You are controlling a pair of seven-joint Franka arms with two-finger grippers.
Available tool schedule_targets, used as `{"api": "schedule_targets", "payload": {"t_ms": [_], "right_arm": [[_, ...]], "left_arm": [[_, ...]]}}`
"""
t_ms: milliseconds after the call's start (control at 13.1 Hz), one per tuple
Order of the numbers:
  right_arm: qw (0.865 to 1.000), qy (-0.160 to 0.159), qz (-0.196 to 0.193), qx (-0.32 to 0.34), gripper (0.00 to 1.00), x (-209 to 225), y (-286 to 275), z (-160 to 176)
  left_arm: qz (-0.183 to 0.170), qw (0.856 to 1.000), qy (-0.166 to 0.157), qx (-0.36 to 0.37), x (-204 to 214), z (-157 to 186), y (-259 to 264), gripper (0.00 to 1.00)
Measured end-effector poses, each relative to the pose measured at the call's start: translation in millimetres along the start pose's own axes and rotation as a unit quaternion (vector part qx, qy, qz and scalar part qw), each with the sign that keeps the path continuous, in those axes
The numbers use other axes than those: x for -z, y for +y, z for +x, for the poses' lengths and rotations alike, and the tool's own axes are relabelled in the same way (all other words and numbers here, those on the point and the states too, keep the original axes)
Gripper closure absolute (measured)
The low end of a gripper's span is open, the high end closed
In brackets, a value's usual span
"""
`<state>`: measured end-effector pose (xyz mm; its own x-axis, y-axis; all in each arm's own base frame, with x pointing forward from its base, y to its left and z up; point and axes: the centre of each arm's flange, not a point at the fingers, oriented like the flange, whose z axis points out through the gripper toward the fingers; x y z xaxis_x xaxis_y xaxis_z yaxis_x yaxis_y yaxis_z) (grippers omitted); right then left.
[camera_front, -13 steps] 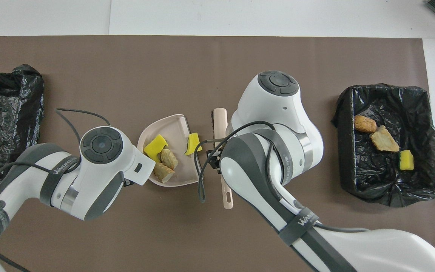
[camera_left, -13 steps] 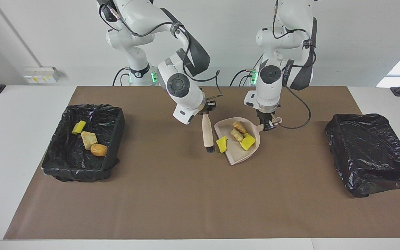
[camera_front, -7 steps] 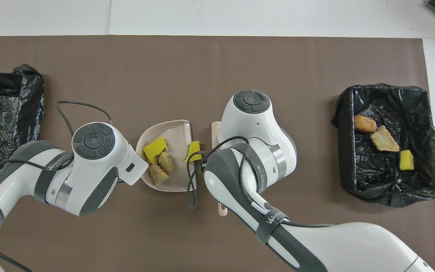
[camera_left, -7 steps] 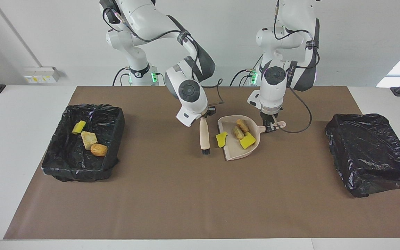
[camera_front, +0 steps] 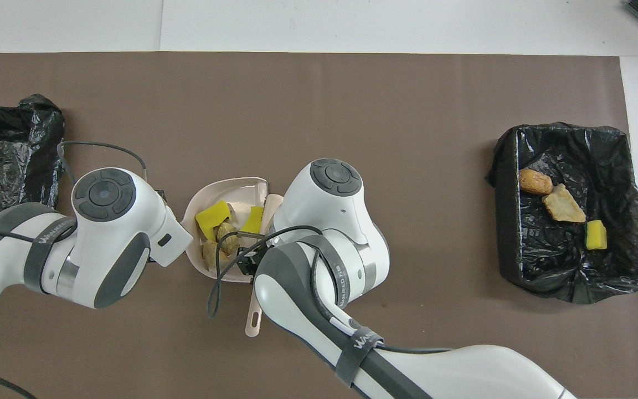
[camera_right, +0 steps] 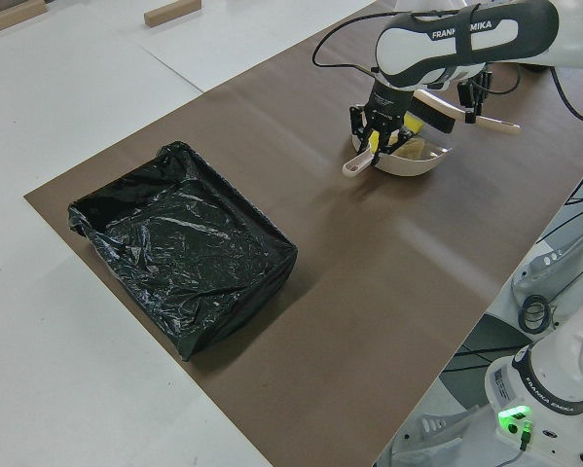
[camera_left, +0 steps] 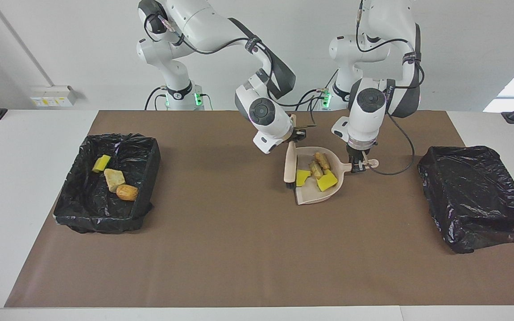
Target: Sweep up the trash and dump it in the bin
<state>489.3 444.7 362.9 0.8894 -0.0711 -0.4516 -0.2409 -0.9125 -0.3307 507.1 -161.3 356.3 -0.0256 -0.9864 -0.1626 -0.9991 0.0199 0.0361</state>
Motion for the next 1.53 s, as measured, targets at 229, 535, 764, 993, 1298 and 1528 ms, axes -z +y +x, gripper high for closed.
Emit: {"api": "schedule_targets", "payload": {"t_ms": [229,535,764,993,1298,1528], "right_arm": [[1.0,0.004,0.009,-0.012,0.74,6,-1,3],[1.0,0.012,-0.01,-0.01,0.74,61,15,3],[0.998,0.003,-0.07,0.006,0.74,80,26,-19],[0.99,-0.01,-0.141,0.017,0.74,36,15,-57],[0.981,0.008,-0.191,0.012,0.74,-57,-17,-120],[0.978,0.009,-0.208,0.016,0.74,-102,-16,-144]], "left_arm": [[-0.001,1.0,0.0,-0.002,-1,0,1,0.67],[-0.006,1.0,0.003,-0.03,-5,-47,-12,0.67],[0.001,1.0,0.024,-0.013,19,-106,-31,0.67],[0.033,0.999,0.04,0.005,69,-179,-52,0.67],[0.07,0.995,0.028,0.07,99,-315,-61,0.67],[0.102,0.993,-0.018,0.052,100,-418,-66,0.67]]}}
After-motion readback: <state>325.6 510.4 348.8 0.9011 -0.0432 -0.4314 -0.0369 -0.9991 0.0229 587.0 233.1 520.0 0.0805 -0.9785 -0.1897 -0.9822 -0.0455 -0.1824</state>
